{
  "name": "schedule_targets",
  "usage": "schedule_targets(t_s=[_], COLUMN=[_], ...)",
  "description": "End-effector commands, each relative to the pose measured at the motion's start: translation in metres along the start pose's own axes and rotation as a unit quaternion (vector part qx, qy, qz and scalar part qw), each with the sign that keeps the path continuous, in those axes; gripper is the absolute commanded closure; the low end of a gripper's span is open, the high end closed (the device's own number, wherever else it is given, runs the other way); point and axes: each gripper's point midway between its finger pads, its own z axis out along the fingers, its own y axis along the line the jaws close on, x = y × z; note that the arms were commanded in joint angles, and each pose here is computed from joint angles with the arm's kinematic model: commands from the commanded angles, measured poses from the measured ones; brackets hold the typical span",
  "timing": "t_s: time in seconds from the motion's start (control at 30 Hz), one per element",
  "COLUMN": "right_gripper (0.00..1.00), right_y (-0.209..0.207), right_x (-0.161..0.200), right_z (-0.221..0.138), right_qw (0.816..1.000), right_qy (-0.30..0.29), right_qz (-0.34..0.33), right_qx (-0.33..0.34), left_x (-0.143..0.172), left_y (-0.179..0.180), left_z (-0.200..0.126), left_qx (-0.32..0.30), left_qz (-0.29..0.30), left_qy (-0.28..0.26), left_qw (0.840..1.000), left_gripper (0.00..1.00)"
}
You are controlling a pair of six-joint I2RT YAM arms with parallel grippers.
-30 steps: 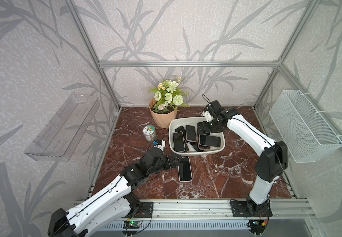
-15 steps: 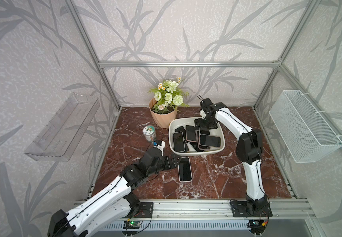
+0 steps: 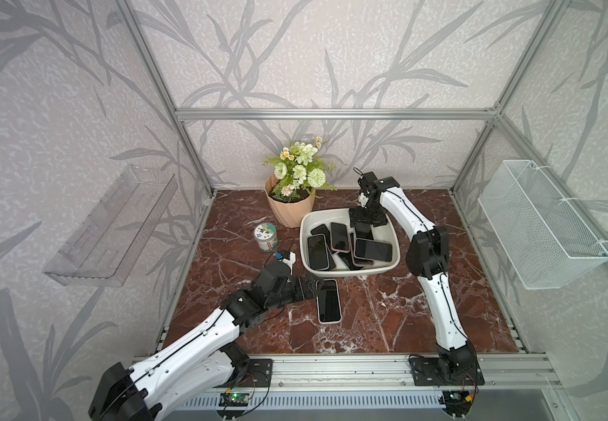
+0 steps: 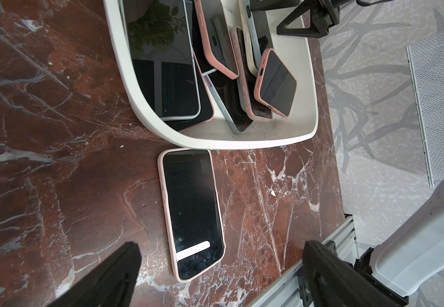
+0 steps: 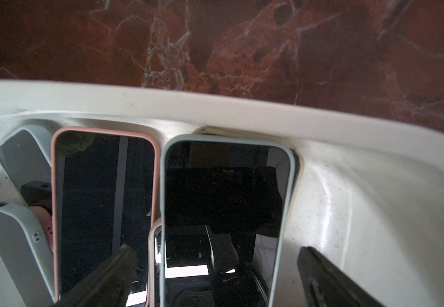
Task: Take the phone out of the storage box
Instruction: Adjust the phone in the storage box.
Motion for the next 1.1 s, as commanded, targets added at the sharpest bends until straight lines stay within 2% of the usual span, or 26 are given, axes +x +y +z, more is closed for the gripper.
schedule_targets(t_s=[0.0,0.43,0.73,0.87,1.07], right_gripper=[0.01,0.0,0.17,0.28,0.34], right_y=[-0.008,-0.01,-0.006,-0.005,0.007], right_x=[0.01,0.015,0.007,0.001,-0.014], right_z=[0.009,0.032,0.029,0.023,0.0], right_qw=[1.0,0.999,1.0,1.0,0.998], right_qy=[0.028,0.047,0.025,0.011,-0.049], right_qz=[-0.001,0.0,-0.004,-0.006,-0.019], right_qx=[0.009,0.005,-0.005,-0.006,-0.027], left_x=[0.0,-0.002,0.0,0.001,-0.001], left_y=[0.001,0.009,0.014,0.014,0.011], left_z=[0.003,0.003,0.001,-0.001,-0.005], left_qx=[0.009,0.012,0.01,0.014,0.02], left_qz=[-0.005,-0.021,-0.029,-0.032,-0.03], left_qy=[0.001,-0.004,-0.009,-0.01,-0.015], left_qw=[1.0,1.0,0.999,0.999,0.999], left_gripper=[0.0,0.0,0.0,0.0,0.0])
